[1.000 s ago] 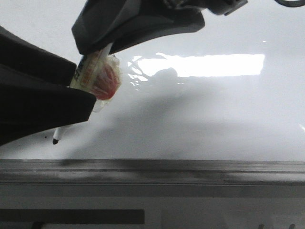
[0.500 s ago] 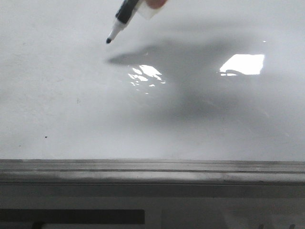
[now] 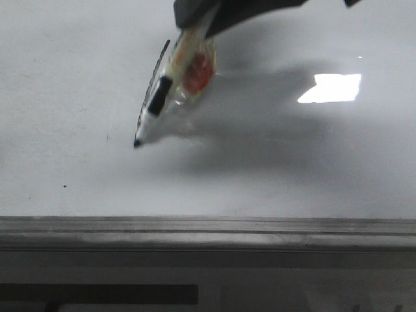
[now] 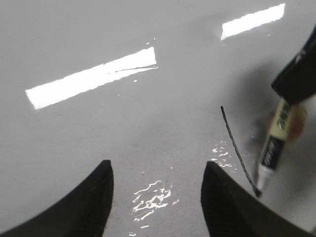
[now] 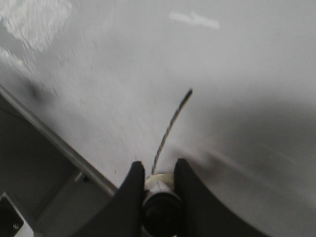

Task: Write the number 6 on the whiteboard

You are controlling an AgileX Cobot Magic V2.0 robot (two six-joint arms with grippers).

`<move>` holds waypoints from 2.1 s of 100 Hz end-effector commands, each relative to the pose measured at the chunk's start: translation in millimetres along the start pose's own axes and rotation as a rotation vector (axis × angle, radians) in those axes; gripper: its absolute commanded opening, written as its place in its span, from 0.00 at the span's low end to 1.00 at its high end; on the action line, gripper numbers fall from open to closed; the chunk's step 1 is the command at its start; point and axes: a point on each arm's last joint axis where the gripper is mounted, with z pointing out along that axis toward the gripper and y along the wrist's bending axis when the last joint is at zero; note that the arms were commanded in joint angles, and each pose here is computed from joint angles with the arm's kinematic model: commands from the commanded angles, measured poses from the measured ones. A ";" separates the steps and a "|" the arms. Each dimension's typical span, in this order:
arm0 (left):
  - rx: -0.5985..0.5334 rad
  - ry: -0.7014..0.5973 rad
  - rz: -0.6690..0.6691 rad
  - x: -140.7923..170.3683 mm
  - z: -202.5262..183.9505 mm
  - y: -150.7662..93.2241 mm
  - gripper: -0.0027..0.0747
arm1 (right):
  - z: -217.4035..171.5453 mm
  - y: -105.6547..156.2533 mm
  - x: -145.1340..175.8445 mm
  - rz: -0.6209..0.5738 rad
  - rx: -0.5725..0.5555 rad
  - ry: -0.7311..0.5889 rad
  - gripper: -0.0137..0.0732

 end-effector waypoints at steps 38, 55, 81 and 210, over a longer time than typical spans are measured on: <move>-0.015 -0.102 -0.014 -17.6 -1.0 2.9 0.51 | -13.4 -1.7 -19.0 -0.099 0.023 -0.159 0.08; -0.015 -0.102 -0.014 -17.6 -1.0 2.9 0.51 | -8.8 9.4 -16.5 -0.119 -0.012 -0.157 0.08; 0.016 -0.107 -0.014 -18.3 -1.1 -0.9 0.51 | -33.0 24.1 -20.5 -0.137 -0.071 -0.227 0.08; 0.428 0.001 0.035 3.8 44.8 -73.9 0.01 | -43.0 63.7 1.0 -0.211 -0.219 -0.132 0.46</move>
